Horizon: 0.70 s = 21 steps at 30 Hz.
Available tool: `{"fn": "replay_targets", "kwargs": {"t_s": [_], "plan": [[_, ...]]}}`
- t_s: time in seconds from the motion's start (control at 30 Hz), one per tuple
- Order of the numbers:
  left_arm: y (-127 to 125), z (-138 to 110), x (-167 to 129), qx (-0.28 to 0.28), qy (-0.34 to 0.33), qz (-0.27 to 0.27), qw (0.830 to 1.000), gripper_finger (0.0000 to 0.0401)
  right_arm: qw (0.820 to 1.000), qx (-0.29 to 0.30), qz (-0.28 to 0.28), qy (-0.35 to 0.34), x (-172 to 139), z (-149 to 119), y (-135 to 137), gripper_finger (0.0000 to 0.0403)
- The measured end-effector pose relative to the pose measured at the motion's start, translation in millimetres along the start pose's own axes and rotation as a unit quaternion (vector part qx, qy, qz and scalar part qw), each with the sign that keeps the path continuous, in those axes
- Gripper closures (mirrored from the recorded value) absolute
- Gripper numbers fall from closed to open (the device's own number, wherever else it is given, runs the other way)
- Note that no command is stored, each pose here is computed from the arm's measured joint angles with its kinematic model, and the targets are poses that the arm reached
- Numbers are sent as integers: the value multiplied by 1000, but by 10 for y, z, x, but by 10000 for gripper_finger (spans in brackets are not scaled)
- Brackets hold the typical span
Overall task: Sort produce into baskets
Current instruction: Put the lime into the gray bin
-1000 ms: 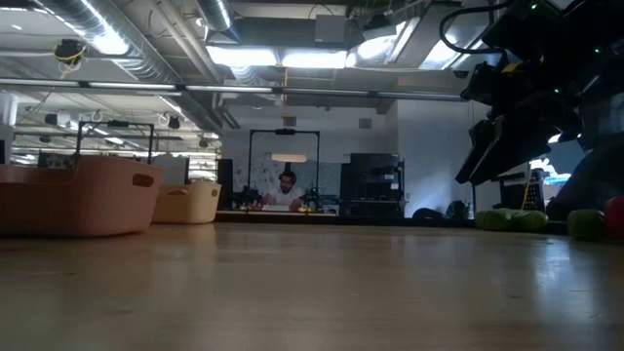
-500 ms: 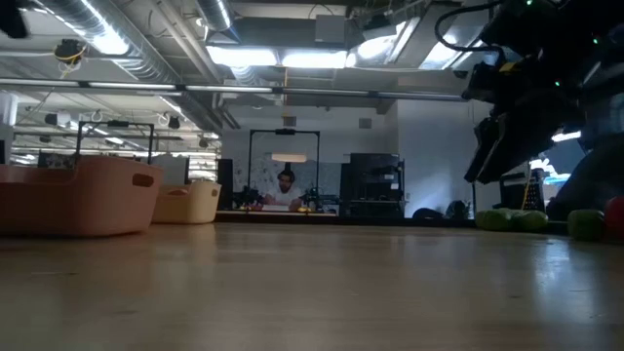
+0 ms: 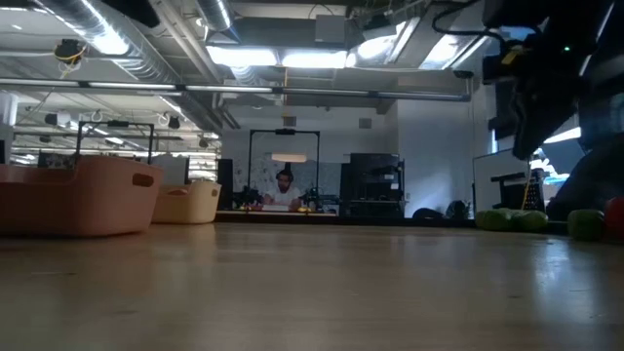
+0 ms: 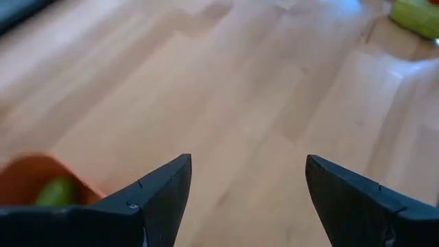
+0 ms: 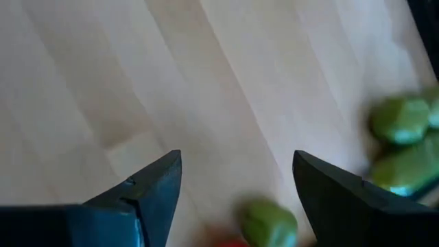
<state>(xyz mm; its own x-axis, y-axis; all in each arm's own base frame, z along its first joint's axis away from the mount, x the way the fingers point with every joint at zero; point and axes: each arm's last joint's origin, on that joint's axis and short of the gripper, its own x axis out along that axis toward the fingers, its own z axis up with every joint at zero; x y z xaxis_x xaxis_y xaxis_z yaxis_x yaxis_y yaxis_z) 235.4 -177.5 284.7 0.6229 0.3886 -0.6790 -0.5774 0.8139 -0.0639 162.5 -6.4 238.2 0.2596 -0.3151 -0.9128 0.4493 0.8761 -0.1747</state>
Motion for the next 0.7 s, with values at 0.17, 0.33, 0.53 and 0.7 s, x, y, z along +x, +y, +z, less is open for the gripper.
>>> {"fn": "replay_targets", "kwargs": {"t_s": [0.17,0.33,0.53,0.7], "plan": [[49,-38,87,23,-19,23,999,123,997,39,-31,55,65,-74,-105,134],[112,-124,209,32,-14,42,999,123,990,77,-50,102,176,-53,-223,134],[181,-201,306,43,-8,61,997,123,977,107,-61,175,351,-14,-333,134],[197,-215,328,44,-7,65,997,123,963,110,-68,236,496,1,-389,134]]}}
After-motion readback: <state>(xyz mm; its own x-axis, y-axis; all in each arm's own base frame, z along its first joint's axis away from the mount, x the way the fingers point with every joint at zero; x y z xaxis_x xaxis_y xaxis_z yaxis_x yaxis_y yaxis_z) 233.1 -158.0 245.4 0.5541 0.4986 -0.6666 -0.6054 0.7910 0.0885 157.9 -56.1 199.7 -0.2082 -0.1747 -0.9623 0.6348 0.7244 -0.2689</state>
